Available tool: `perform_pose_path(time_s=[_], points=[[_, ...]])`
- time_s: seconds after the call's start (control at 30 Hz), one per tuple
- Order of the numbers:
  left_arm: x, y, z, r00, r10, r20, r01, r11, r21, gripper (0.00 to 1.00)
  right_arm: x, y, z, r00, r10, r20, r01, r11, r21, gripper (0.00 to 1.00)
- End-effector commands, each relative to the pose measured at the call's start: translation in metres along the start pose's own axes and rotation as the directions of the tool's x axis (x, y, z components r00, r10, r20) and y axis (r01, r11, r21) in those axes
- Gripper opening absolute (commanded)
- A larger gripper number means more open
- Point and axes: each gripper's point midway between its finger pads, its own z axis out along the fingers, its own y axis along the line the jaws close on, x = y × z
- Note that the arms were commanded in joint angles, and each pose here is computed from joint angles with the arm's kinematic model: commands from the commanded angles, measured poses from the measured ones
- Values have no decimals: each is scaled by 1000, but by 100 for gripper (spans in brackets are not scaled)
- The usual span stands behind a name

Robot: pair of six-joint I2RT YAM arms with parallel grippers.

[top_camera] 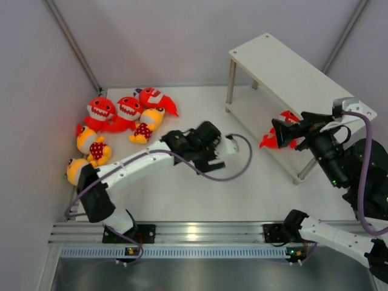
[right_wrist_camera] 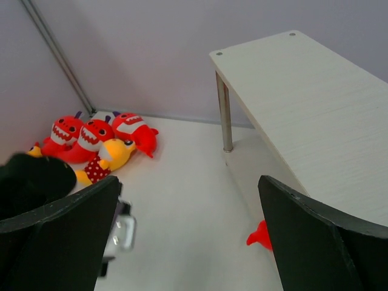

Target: Place and organize the stuffed toys onto the shelf

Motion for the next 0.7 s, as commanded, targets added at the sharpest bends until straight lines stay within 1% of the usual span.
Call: perform_pose_path(time_s=[0.0, 0.03, 0.07, 0.1, 0.17, 0.2, 0.23, 0.27, 0.3, 0.33, 0.37, 0.4, 0.43, 0.47, 0.5, 0.57, 0.6, 0.63, 0.67], points=[[85, 61, -51, 958, -286, -37, 281, 955, -93, 93, -8, 17, 14, 999, 3, 41, -1, 999, -51, 99], [123, 95, -73, 920, -391, -29, 380, 906, -188, 93, -7, 22, 17, 999, -1, 41, 4, 997, -71, 99], [149, 104, -78, 897, -439, -42, 421, 881, -217, 93, -2, 27, 22, 1000, -10, 30, 13, 996, -84, 99], [186, 127, -98, 858, -512, -32, 483, 827, -287, 94, -2, 33, 25, 999, -15, 37, 19, 994, -110, 99], [213, 147, -112, 830, -558, 18, 538, 791, -290, 95, 7, 41, 34, 999, -37, 14, 39, 991, -131, 99], [234, 162, -112, 805, -593, 19, 569, 761, -312, 96, 9, 45, 36, 999, -41, 11, 42, 989, -141, 99], [273, 186, -131, 748, -663, 35, 620, 679, -393, 96, 15, 49, 41, 999, -52, -6, 51, 987, -151, 100], [300, 200, -138, 718, -695, 28, 634, 637, -439, 96, 20, 51, 44, 998, -61, -16, 57, 986, -160, 100], [345, 209, -130, 643, -765, -16, 675, 577, -460, 96, 24, 54, 45, 997, -71, -23, 66, 983, -170, 99], [357, 229, -137, 631, -776, -8, 672, 551, -494, 94, 31, 55, 48, 996, -84, -34, 77, 982, -171, 99], [384, 233, -116, 582, -810, -63, 690, 534, -488, 93, 34, 55, 49, 995, -96, -37, 88, 981, -173, 99], [399, 240, -113, 569, -819, -74, 693, 526, -492, 93, 36, 52, 51, 994, -104, -39, 96, 982, -160, 99], [405, 252, -111, 584, -808, -76, 682, 539, -494, 93, 41, 50, 52, 992, -114, -49, 106, 983, -148, 99], [414, 256, -103, 608, -786, -112, 660, 579, -479, 96, 43, 48, 53, 991, -125, -53, 117, 984, -135, 99], [421, 256, -80, 612, -780, -133, 673, 601, -432, 98, 44, 44, 54, 990, -127, -55, 120, 986, -114, 99], [426, 273, -71, 660, -742, -121, 639, 638, -428, 98, 47, 42, 56, 983, -175, -61, 167, 980, -109, 99], [433, 280, -63, 672, -730, -122, 621, 646, -444, 98, 49, 41, 56, 981, -182, -65, 174, 979, -109, 99], [437, 292, -58, 699, -708, -104, 592, 654, -472, 98, 50, 41, 57, 980, -188, -70, 179, 978, -110, 99], [441, 295, -54, 725, -678, -120, 560, 682, -471, 98, 53, 40, 57, 978, -197, -75, 188, 976, -106, 99]])
